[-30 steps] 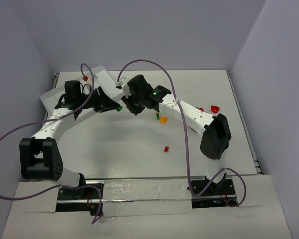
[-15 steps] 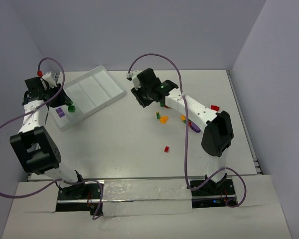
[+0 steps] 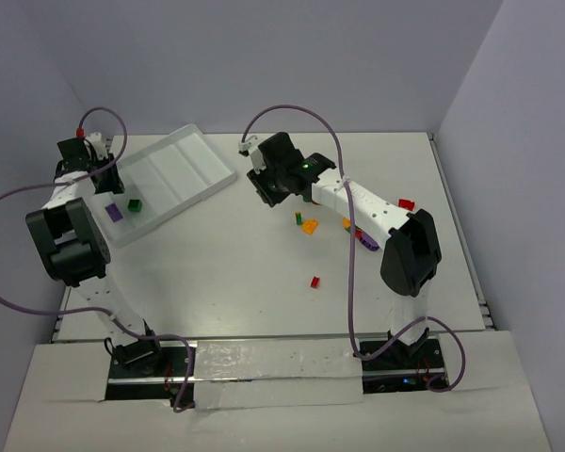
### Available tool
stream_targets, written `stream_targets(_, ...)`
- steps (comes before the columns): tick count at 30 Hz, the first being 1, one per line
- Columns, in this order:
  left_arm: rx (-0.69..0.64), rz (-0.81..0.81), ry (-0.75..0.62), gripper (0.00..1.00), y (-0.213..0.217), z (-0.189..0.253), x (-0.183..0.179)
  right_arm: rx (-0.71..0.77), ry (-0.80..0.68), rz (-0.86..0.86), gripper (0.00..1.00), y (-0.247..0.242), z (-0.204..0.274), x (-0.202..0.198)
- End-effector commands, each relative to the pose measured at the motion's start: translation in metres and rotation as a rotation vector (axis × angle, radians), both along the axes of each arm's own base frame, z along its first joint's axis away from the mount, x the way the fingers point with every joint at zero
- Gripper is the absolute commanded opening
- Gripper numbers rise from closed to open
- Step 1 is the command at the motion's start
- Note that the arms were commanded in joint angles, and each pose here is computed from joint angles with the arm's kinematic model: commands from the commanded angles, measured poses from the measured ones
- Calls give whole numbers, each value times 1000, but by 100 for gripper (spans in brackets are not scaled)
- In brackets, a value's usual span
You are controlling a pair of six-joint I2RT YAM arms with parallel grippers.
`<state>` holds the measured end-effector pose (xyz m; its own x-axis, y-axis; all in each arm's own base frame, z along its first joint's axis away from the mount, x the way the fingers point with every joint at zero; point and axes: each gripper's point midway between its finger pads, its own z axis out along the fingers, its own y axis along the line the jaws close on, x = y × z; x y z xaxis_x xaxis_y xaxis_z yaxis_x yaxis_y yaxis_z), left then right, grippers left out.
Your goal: Sort the legos into containers by color
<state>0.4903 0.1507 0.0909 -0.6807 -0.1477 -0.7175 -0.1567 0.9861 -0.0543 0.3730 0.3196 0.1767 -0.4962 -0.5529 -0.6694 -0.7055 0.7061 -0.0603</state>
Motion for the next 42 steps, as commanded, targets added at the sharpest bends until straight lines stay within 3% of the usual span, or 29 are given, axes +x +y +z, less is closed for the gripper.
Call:
stream_targets(1, 37, 4, -88, 36, 12, 24, 27, 37, -26, 23, 0, 9, 8, 3)
stream_targets(5, 21, -17, -77, 64, 8, 23, 27, 65, -29, 46, 0, 13, 13, 0)
stream_targets(8, -2, -43, -88, 72, 1, 33, 25, 101, -28, 80, 0, 19, 19, -5)
stream_targets(12, -110, -114, -127, 76, -28, 63, 14, 202, -13, 191, 0, 34, 32, -23)
stream_targets(15, -326, -274, -222, 79, -93, 120, -13, 299, -2, 275, 0, 47, 49, -40)
stream_targets(18, -535, -380, -221, 80, -164, 143, -52, 374, 0, 333, 0, 56, 65, -52)
stream_targets(20, -580, -480, -270, 81, -214, 175, -85, 390, -10, 342, 0, 60, 71, -53)
stream_targets(23, -653, -567, -245, 87, -273, 179, -117, 421, -21, 367, 0, 64, 81, -59)
stream_targets(31, -836, -645, -121, 89, -330, 183, -149, 412, -66, 382, 0, 71, 93, -69)
stream_targets(42, -788, -730, -39, 84, -368, 167, -171, 377, -99, 353, 0, 76, 99, -69)
